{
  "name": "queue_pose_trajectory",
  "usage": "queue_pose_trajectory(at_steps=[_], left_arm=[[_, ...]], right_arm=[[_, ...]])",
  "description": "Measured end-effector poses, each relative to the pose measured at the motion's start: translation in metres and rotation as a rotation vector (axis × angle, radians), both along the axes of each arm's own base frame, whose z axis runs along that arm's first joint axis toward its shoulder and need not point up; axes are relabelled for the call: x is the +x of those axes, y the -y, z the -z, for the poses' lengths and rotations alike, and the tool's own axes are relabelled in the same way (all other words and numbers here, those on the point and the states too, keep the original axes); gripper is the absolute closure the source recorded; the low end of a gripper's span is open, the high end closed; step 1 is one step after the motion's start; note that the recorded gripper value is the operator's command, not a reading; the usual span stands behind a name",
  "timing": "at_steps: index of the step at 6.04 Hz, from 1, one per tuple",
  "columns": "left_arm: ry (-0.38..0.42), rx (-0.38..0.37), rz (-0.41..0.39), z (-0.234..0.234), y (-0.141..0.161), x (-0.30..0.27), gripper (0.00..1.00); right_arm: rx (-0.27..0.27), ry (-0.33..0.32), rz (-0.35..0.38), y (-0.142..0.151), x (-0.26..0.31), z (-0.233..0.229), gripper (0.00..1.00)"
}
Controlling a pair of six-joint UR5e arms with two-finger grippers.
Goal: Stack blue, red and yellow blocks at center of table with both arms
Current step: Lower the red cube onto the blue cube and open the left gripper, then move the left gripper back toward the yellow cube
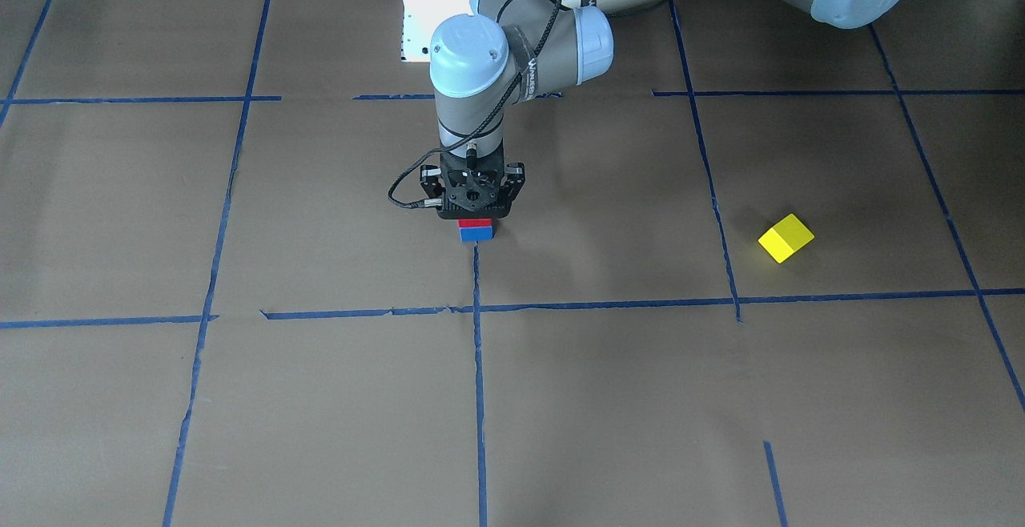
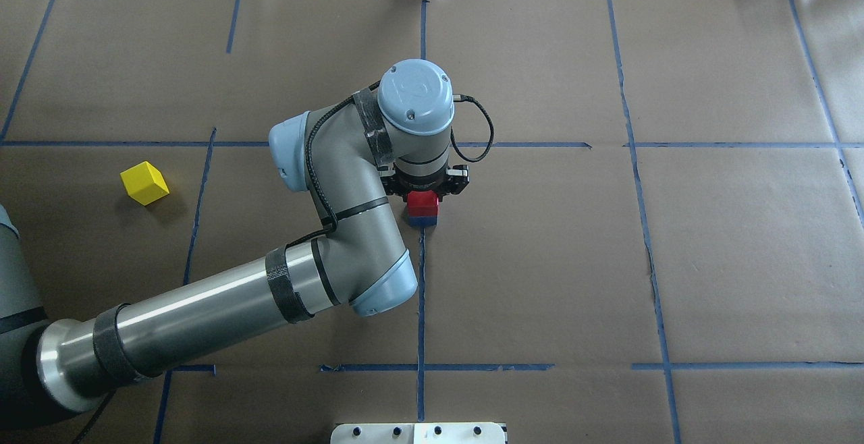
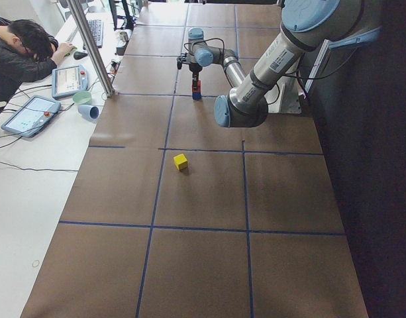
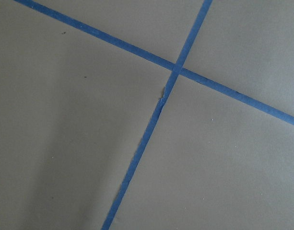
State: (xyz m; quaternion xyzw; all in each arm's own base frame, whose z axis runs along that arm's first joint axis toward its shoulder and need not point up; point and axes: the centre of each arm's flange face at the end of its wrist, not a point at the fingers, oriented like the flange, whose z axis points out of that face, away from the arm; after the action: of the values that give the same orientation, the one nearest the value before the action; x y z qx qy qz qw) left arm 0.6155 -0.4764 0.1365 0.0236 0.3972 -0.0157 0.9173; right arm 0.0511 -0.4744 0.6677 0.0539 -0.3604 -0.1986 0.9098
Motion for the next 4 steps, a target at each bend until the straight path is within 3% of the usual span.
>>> queue_pose_trajectory(at_steps=[4], left_arm=[[-0.069,0.051,0.011,0.004,0.014,-0.035,0.00]], right_arm=[[0.000,0.000,0.000,0.000,0.000,0.000,0.00]])
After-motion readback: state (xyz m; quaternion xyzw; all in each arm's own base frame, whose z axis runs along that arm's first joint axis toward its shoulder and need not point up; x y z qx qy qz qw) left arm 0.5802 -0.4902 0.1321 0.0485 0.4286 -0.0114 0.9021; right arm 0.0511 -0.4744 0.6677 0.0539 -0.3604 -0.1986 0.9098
